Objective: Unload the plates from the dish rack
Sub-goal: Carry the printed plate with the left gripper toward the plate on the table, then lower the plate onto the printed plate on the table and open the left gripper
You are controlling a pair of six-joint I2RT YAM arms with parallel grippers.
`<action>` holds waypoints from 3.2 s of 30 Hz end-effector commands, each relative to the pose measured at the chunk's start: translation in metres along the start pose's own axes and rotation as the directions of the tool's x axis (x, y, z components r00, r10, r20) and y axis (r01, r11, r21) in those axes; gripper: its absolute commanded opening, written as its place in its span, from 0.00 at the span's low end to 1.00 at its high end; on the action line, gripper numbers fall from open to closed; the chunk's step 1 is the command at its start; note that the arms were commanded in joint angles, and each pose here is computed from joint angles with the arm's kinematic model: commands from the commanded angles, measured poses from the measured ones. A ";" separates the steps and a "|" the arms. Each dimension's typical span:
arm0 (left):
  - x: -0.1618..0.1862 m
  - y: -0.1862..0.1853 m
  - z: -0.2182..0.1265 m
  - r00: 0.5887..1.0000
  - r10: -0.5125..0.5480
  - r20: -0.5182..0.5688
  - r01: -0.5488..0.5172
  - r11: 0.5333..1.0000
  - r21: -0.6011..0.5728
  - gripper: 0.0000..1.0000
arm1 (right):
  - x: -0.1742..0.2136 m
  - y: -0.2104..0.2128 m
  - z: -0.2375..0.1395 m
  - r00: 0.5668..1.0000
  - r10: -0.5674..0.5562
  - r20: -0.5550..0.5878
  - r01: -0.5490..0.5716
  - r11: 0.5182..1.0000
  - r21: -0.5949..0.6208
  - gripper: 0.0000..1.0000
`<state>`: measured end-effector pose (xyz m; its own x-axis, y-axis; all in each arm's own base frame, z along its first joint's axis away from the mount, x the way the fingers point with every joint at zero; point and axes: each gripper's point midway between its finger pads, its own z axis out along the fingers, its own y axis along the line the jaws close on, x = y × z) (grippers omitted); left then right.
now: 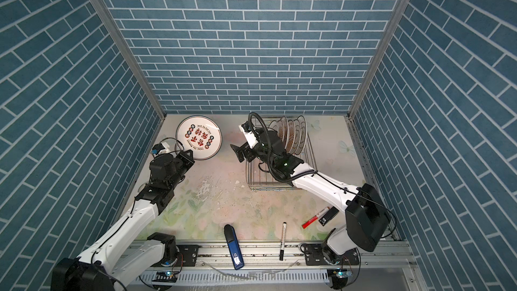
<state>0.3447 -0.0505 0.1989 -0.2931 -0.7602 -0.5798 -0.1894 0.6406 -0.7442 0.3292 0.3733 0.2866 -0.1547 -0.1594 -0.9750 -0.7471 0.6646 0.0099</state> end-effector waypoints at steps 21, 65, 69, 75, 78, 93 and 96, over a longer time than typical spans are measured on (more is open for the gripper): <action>-0.030 0.028 0.029 0.974 -0.209 0.082 0.212 0.977 -0.020 0.00 | 0.010 0.037 0.081 0.986 0.154 -0.068 -0.165 0.967 -0.196 0.99; -0.030 0.078 0.128 0.918 -0.395 0.023 0.393 0.906 -0.158 0.00 | 0.100 0.070 0.197 0.956 0.145 -0.253 -0.228 0.913 -0.337 0.97; -0.024 0.084 0.134 0.908 -0.418 0.018 0.416 0.897 -0.152 0.00 | 0.106 0.071 0.202 0.956 0.131 -0.264 -0.218 0.918 -0.332 0.97; -0.021 0.092 0.131 0.908 -0.418 0.037 0.418 0.892 -0.173 0.00 | 0.108 0.072 0.202 0.952 0.128 -0.280 -0.222 0.916 -0.335 0.97; -0.018 0.098 0.132 0.903 -0.428 0.041 0.428 0.887 -0.175 0.00 | 0.111 0.075 0.201 0.948 0.130 -0.290 -0.230 0.910 -0.344 0.97; -0.004 0.118 0.133 0.877 -0.479 0.023 0.474 0.859 -0.193 0.00 | 0.119 0.086 0.201 0.946 0.087 -0.312 -0.199 0.916 -0.348 0.98; -0.005 0.117 0.129 0.870 -0.492 0.039 0.491 0.858 -0.148 0.00 | 0.119 0.085 0.200 0.946 0.085 -0.314 -0.196 0.919 -0.342 0.98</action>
<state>0.4407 0.0120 0.0589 -0.1433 -0.9776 -0.1542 -0.5069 0.2063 -0.8370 0.3757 0.5517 0.1245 -0.4481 -0.3104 -0.8384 -0.8612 0.4016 0.3116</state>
